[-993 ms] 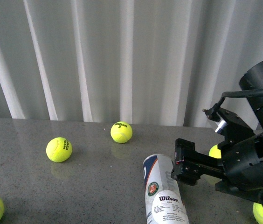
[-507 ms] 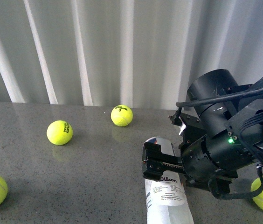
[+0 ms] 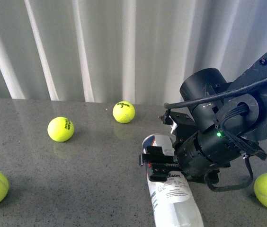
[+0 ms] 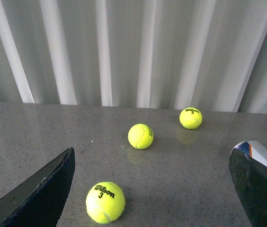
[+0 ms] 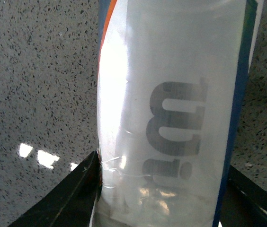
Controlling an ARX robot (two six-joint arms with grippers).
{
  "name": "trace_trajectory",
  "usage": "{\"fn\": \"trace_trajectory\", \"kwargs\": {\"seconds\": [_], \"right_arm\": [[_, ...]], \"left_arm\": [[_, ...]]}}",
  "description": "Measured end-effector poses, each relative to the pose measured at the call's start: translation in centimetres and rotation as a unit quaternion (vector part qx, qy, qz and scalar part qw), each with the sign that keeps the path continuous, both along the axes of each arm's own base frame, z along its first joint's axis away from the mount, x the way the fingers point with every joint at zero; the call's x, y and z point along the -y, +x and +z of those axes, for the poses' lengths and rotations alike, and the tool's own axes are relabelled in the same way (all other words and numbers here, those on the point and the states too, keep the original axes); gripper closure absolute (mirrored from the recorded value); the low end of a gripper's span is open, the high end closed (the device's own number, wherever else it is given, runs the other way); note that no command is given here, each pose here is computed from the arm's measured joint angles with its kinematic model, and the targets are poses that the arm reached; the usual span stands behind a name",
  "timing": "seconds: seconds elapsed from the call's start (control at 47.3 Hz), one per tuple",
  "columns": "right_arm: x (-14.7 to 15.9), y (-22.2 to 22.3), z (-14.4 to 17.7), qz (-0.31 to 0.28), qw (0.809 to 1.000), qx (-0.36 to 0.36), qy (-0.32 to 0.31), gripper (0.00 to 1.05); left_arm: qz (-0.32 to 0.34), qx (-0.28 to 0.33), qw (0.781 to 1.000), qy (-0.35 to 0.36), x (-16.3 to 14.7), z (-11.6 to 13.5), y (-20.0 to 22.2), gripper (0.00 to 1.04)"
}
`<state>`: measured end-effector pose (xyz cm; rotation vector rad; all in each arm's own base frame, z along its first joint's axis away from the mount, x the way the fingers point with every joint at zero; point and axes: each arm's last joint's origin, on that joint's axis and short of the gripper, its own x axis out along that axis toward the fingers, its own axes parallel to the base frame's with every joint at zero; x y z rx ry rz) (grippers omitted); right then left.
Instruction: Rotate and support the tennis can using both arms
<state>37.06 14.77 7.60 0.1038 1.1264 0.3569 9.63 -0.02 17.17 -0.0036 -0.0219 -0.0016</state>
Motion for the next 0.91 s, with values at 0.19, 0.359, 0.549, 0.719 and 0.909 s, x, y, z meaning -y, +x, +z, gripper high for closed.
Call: {"fn": "trace_trajectory", "kwargs": {"seconds": [0.19,0.359,0.549,0.719,0.909], "right_arm": [[1.4,0.4,0.2,0.068,0.996,0.02,-0.046,0.62],[2.0,0.4,2.5,0.183,0.973,0.095,-0.105,0.78],[1.5,0.0,6.6,0.408,0.841,0.285,-0.21,0.87],[1.3,-0.2,5.8,0.567,0.706,0.332,-0.264,0.93],[1.6,0.2,3.0,0.642,0.637,0.321,-0.282,0.96]], "left_arm": [[0.0,0.0,1.0,0.0,0.0,0.0,0.0,0.07],[0.0,0.0,1.0,0.0,0.0,0.0,0.0,0.07],[0.0,0.0,1.0,0.0,0.0,0.0,0.0,0.07],[0.0,0.0,1.0,0.0,0.0,0.0,0.0,0.07],[0.0,0.0,1.0,0.0,0.0,0.0,0.0,0.07]]}}
